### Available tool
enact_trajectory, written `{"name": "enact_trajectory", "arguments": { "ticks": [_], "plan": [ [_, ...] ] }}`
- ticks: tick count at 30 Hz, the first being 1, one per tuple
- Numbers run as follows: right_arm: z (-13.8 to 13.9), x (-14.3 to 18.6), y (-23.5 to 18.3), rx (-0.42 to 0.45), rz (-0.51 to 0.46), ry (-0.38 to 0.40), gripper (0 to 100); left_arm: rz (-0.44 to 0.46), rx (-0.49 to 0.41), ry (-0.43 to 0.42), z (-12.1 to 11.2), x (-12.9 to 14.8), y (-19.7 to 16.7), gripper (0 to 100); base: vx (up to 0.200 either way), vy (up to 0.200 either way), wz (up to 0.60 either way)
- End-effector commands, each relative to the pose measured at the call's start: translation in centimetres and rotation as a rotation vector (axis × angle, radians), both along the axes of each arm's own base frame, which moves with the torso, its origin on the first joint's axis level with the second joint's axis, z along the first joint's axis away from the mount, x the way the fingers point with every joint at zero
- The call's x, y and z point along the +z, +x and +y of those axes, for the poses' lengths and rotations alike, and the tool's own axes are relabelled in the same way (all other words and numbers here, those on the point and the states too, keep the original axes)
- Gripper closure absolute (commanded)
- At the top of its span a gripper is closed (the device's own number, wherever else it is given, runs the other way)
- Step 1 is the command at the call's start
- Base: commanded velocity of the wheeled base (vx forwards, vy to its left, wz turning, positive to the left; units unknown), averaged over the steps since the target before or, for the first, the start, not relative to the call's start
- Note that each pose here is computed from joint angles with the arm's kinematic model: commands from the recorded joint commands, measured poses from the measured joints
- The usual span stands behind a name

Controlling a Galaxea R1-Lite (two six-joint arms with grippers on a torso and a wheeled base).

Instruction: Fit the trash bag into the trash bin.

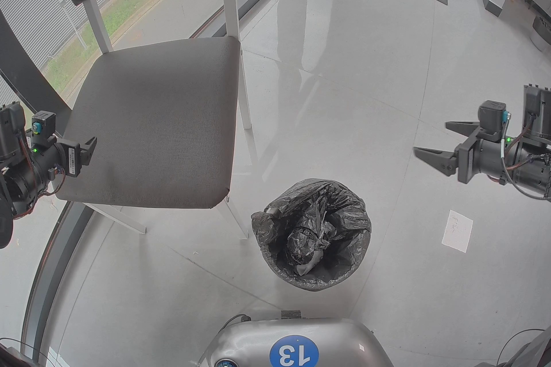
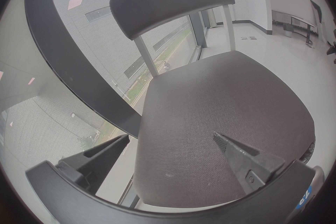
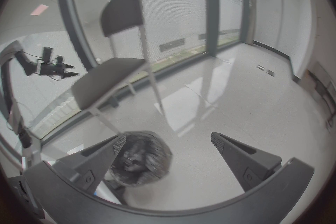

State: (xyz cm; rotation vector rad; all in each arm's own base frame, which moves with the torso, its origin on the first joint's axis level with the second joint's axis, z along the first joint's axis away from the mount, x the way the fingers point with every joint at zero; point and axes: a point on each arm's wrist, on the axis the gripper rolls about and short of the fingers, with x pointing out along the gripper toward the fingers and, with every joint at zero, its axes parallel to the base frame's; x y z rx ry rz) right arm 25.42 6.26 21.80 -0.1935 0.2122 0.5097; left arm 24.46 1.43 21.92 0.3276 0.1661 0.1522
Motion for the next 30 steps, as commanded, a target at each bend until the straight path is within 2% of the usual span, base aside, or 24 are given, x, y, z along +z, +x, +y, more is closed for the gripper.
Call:
{"name": "enact_trajectory", "arguments": {
  "ticks": [1,3,4,8,10,13,14,17,23,25,30],
  "plan": [
    [-6.8,0.5,-2.6,-0.273,0.038,-0.03,0,-0.085,0.042,0.03,-0.2,3.9,-2.5,0,0.0,0.0,0.0],
    [-7.4,0.6,-3.7,-0.304,0.067,-0.028,0,-0.093,0.042,0.03,-0.2,4.5,-3.0,0,0.0,0.0,0.0],
    [-8.4,0.9,-5.8,-0.361,0.092,-0.025,0,-0.108,0.039,0.021,-0.3,5.4,-4.2,0,0.0,0.0,0.0],
    [-9.4,1.9,-9.5,-0.451,0.036,0.002,0,-0.11,0.011,0.005,-0.9,6.5,-7.9,0,0.0,0.0,0.0],
    [-9.3,2.1,-11.1,-0.457,0.011,0.042,0,-0.081,-0.015,-0.018,-1.3,6.6,-10.1,0,0.0,0.0,0.0],
    [-8.4,2.2,-14.1,-0.398,-0.035,0.14,0,-0.048,-0.034,-0.07,-1.6,6.6,-13.4,0,0.0,0.0,0.0],
    [-8.4,2.2,-14.1,-0.398,-0.035,0.14,0,-0.048,-0.034,-0.07,-1.6,6.6,-13.4,0,0.0,0.0,0.0],
    [-7.1,1.7,-18.1,-0.319,-0.102,0.219,0,-0.045,-0.026,-0.131,-1.4,6.4,-17.2,0,0.0,0.0,0.0],
    [-6.2,-0.2,-21.8,-0.306,-0.159,0.269,0,-0.039,-0.027,-0.154,-1.2,5.3,-21.1,0,0.0,0.0,0.0],
    [-5.6,-2.2,-24.0,-0.288,-0.19,0.311,0,-0.047,-0.027,-0.154,-1.1,4.2,-23.4,0,0.0,0.0,0.0],
    [-5.2,-5.2,-26.1,-0.137,-0.168,0.383,0,-0.096,-0.026,-0.156,-0.9,2.5,-26.5,0,0.0,0.0,0.0]
  ]
}}
